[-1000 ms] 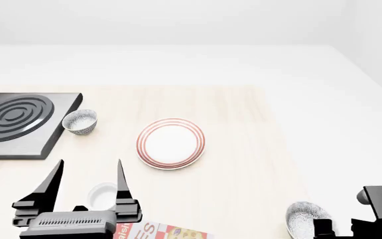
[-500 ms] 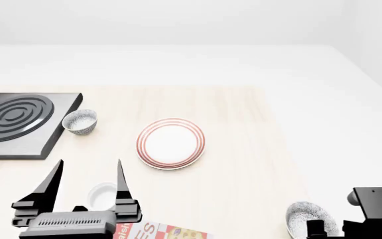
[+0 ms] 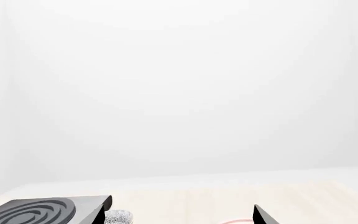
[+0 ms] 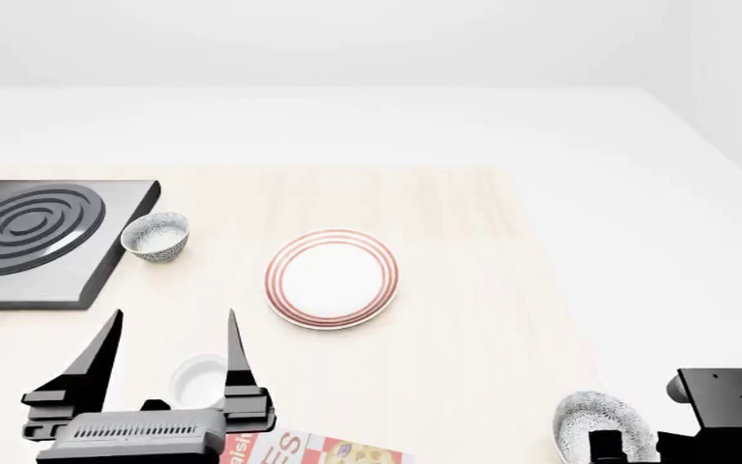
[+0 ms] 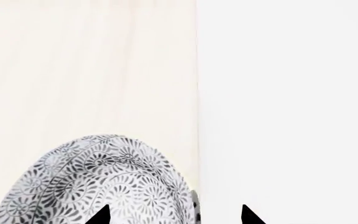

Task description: Pick the akita bowl next to the cookies box and place it on the plate.

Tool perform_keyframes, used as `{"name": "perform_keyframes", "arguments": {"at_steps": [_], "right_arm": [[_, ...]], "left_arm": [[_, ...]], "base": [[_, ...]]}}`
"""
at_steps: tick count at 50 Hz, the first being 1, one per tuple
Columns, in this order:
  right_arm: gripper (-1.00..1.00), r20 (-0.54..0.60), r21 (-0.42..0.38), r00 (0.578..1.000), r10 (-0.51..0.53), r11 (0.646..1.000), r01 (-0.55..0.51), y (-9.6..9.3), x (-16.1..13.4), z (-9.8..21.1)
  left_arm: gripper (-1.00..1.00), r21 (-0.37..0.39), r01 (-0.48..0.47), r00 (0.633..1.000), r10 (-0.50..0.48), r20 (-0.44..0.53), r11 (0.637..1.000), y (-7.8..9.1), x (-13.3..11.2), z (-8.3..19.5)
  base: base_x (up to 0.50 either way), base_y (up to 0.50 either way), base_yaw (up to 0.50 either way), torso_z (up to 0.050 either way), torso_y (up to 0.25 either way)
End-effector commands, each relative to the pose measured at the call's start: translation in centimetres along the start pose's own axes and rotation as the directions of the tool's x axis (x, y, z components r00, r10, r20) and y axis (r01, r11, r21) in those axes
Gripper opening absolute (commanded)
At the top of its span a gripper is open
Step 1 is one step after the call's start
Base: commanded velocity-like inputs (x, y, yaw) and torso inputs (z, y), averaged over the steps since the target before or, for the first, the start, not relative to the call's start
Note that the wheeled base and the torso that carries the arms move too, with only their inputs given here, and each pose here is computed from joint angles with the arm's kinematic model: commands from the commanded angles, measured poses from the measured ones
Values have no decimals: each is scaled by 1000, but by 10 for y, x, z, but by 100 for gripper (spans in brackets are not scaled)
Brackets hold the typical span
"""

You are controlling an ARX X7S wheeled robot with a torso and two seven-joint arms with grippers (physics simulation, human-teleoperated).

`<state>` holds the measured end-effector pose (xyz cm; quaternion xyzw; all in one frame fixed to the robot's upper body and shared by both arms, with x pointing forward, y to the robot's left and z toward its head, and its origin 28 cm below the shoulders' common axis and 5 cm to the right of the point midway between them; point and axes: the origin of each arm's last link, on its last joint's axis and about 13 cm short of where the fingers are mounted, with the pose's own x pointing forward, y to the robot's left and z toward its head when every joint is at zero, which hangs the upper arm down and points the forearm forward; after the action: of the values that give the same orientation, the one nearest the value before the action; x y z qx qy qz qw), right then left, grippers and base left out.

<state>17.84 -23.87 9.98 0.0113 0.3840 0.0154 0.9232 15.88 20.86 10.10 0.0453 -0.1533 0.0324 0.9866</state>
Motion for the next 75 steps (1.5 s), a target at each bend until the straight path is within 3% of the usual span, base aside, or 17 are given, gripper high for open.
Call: {"name": "perform_keyframes", "arguments": {"at_steps": [1,7,8,27,47,57,75], "right_arm": [[100,-17,-1,1000,2,1000,-2,1,6,-6],[100,-18,2,1000,9,1000,-9,2,6,-6],[-100,-14,4,1000,6,1000,-6,1,6,-6],[-100,20,-3,999,26,1000,-26,3,3,-3],[-100,128,-35,986,107,994,-103,25,-17,37],[-100,162,-59,977,139,990,-131,41,-6,65],[-100,255,-81,946,202,979,-188,79,26,147]], "left_arm": [[100,0,-1,1000,1,0,1000,0,0,0],[100,0,-1,1000,1,1,1000,0,0,0],[100,0,-1,1000,1,1,1000,0,0,0],[100,-1,-3,1000,3,0,1000,0,1,0],[100,-4,-9,1000,9,3,1000,1,0,0],[100,-7,-12,1000,12,2,1000,2,0,1],[100,-11,-6,1000,6,-3,1000,1,1,0]], "base": [[0,0,0,0,0],[0,0,0,0,0],[0,0,0,0,0],[0,0,0,0,0],[0,0,0,0,0],[0,0,0,0,0],[0,0,0,0,0]]}}
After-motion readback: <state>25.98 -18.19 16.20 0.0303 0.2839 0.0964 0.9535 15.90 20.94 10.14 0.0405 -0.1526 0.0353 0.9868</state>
